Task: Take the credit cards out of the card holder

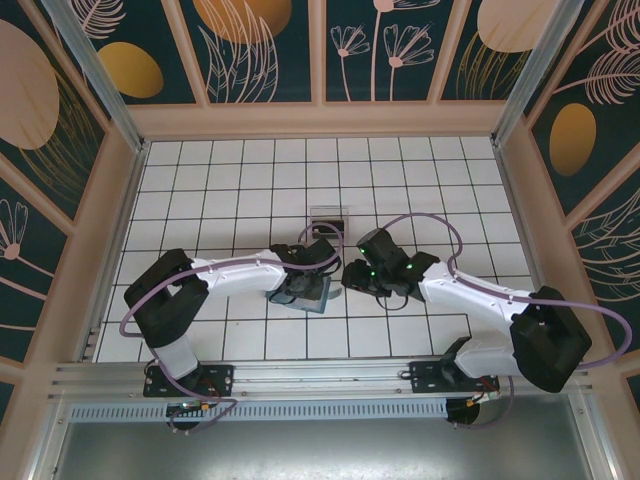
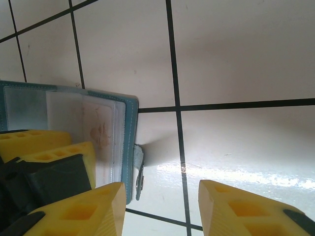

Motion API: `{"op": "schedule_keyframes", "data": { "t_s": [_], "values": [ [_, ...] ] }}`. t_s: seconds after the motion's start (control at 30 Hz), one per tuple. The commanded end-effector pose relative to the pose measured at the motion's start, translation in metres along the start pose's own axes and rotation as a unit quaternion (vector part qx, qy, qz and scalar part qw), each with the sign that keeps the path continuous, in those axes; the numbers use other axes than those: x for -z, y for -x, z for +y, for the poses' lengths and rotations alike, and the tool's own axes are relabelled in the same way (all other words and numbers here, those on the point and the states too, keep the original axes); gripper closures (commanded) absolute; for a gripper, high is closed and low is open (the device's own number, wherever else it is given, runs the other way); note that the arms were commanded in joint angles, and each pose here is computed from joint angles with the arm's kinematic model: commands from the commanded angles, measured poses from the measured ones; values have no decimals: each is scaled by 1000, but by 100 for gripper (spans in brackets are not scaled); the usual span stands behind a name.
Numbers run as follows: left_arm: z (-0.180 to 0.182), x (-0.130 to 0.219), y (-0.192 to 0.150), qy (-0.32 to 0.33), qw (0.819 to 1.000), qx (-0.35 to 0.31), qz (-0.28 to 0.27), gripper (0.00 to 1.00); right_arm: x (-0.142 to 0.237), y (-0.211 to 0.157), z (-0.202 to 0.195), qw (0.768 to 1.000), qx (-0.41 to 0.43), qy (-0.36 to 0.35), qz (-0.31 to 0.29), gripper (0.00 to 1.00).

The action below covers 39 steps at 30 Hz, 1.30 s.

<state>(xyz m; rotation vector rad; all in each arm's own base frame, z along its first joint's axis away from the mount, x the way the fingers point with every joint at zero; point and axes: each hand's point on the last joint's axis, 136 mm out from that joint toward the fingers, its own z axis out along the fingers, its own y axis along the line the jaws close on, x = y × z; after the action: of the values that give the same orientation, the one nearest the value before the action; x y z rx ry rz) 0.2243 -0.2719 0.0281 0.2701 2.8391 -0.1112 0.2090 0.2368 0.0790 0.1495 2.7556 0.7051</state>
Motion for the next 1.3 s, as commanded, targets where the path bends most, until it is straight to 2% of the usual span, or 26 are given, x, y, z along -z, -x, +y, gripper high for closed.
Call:
{"op": "schedule_keyframes", "data": {
  "t_s": [0.0,0.53,1.07,1.27],
  "values": [
    [11,1,-1,37,999,-16,1,60,1,8,1,1000,8,-9,-10,56],
    [32,11,7,103,994,-33,-11,58,-3,7,6,1000,10,0,-3,56],
    [67,22,8,171,983,-46,-38,59,-31,-14,28,998,17,37,55,56],
    [74,30,12,162,985,-35,-51,58,-43,-21,28,996,14,40,72,59]
  ]
}}
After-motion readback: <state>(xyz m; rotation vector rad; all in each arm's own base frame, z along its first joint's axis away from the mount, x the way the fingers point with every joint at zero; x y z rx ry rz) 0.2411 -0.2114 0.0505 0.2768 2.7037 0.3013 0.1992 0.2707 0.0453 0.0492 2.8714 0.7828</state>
